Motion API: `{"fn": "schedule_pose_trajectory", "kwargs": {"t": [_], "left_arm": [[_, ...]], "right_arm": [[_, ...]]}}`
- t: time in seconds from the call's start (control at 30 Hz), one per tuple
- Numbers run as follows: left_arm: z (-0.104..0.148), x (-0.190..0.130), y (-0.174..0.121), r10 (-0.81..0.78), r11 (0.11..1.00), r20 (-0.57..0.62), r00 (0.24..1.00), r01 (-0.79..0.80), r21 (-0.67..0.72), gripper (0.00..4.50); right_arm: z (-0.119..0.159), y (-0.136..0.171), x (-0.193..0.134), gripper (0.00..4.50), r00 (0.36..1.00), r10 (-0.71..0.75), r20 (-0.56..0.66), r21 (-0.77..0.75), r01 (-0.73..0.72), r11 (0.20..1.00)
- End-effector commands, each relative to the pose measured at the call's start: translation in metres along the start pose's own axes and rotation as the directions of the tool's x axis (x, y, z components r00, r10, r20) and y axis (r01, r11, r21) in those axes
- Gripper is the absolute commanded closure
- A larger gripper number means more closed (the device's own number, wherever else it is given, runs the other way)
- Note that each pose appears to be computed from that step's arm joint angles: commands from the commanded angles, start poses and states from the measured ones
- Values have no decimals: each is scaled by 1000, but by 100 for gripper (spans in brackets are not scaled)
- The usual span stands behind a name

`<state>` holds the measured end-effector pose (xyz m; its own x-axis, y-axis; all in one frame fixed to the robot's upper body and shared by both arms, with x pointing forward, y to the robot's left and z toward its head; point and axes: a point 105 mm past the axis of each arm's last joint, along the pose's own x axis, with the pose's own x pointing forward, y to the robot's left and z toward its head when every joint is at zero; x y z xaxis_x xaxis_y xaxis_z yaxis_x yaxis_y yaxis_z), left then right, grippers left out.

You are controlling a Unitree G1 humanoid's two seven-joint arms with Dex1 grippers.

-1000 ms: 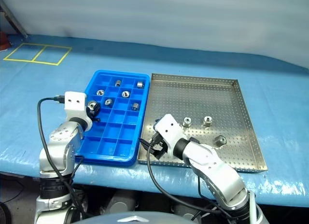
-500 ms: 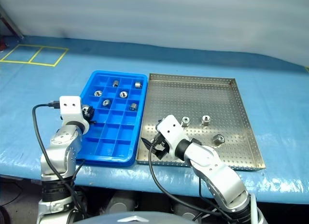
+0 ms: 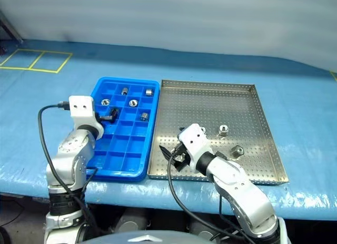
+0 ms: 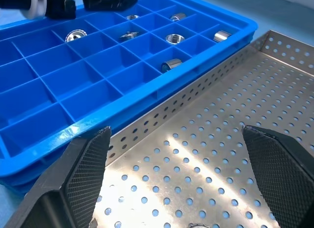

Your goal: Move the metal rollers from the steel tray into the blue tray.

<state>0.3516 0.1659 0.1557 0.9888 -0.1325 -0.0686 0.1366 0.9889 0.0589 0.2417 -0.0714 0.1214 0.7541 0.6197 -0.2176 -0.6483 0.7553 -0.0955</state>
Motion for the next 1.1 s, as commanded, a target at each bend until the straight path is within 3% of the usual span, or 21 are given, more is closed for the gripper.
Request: {"fn": "schedule_pose_trajectory", "kwargs": {"t": [0.03,0.2,0.3,0.4,0.67,1.03,1.1], "left_arm": [[29,3,-57,-332,942,77,940,328,68,3],[3,14,-119,-640,754,-117,759,650,93,3],[-10,19,-146,-725,654,-192,662,748,110,3],[-19,26,-161,-753,604,-230,616,786,129,3],[-40,40,-188,-762,547,-286,580,814,193,3],[-70,43,-188,-741,539,-366,563,824,176,3],[-75,43,-188,-739,536,-376,559,826,175,41]], "right_arm": [[10,-13,-16,0,995,-89,38,-12,89,996],[-2,-26,-36,0,977,-213,-5,8,213,977],[-5,-25,-43,0,967,-254,-17,19,255,967],[-7,-23,-47,0,957,-289,-19,35,289,957],[-10,-19,-54,0,935,-354,-17,65,355,933],[-10,-19,-55,0,923,-384,-11,75,384,920],[-10,-19,-55,0,923,-384,-10,75,383,921]]}}
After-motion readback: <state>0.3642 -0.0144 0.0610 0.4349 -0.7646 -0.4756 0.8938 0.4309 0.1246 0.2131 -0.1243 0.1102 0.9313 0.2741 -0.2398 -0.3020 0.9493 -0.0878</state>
